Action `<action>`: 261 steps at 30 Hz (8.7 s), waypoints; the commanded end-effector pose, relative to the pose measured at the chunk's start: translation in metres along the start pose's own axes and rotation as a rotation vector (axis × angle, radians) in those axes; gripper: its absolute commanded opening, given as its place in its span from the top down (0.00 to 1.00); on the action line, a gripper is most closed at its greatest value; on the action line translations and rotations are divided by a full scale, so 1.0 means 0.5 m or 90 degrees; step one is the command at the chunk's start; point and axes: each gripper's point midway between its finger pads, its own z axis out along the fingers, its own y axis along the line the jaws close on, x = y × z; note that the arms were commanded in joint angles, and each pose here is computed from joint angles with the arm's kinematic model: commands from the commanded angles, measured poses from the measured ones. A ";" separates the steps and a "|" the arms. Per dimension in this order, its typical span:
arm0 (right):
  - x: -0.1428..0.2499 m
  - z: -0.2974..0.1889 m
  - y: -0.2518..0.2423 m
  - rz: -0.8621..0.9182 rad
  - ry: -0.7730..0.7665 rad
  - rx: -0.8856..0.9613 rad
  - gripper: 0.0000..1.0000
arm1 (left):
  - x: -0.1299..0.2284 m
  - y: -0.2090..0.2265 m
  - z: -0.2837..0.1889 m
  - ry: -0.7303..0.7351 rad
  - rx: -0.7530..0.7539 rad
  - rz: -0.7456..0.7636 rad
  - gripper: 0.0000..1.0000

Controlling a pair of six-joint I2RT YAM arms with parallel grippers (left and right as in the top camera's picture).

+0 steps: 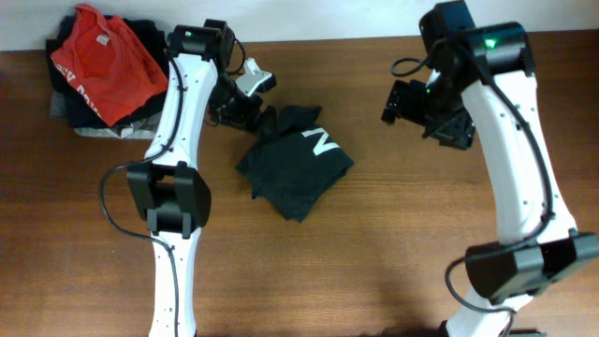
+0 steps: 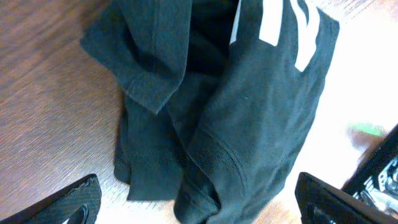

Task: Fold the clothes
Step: 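Retract the right gripper rightward and move the left gripper toward the bundle, then grasp the folded green bundle's left side with the left gripper, then carry the bundle with the left gripper to the clothes stack at back-left, then lower the bundle onto the stack and open the left gripper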

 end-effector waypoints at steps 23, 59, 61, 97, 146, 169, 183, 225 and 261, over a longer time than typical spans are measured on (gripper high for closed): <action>0.116 -0.019 -0.023 -0.049 0.022 0.018 0.01 | 0.018 0.014 0.184 0.058 0.167 0.026 0.01; 0.101 -0.018 -0.031 -0.049 -0.002 0.036 0.01 | 0.012 -0.073 0.243 0.023 0.334 0.014 1.00; 0.101 -0.018 -0.031 -0.049 -0.002 0.036 0.01 | -0.005 -0.069 0.227 -0.008 0.345 0.012 1.00; 0.099 -0.019 -0.037 -0.052 -0.006 0.048 0.01 | -0.198 0.176 -0.091 -0.315 -0.083 0.104 1.00; 0.103 -0.019 -0.040 -0.052 -0.001 0.051 0.01 | 0.019 0.470 -0.590 -0.571 -0.395 -0.080 1.00; 0.105 -0.019 -0.038 -0.051 0.003 0.047 0.01 | 0.124 0.659 -0.533 -0.528 -0.448 -0.233 0.46; 0.104 -0.019 -0.038 -0.052 0.001 0.048 0.01 | 0.191 0.659 -0.620 -0.596 -0.463 -0.382 0.01; 0.093 -0.019 -0.042 -0.095 -0.015 0.058 0.01 | 0.021 0.785 -0.438 -0.611 -0.541 -0.326 0.98; 0.090 -0.019 -0.040 -0.095 -0.018 0.055 0.01 | -0.061 0.734 -0.293 -0.561 -0.467 -0.321 0.69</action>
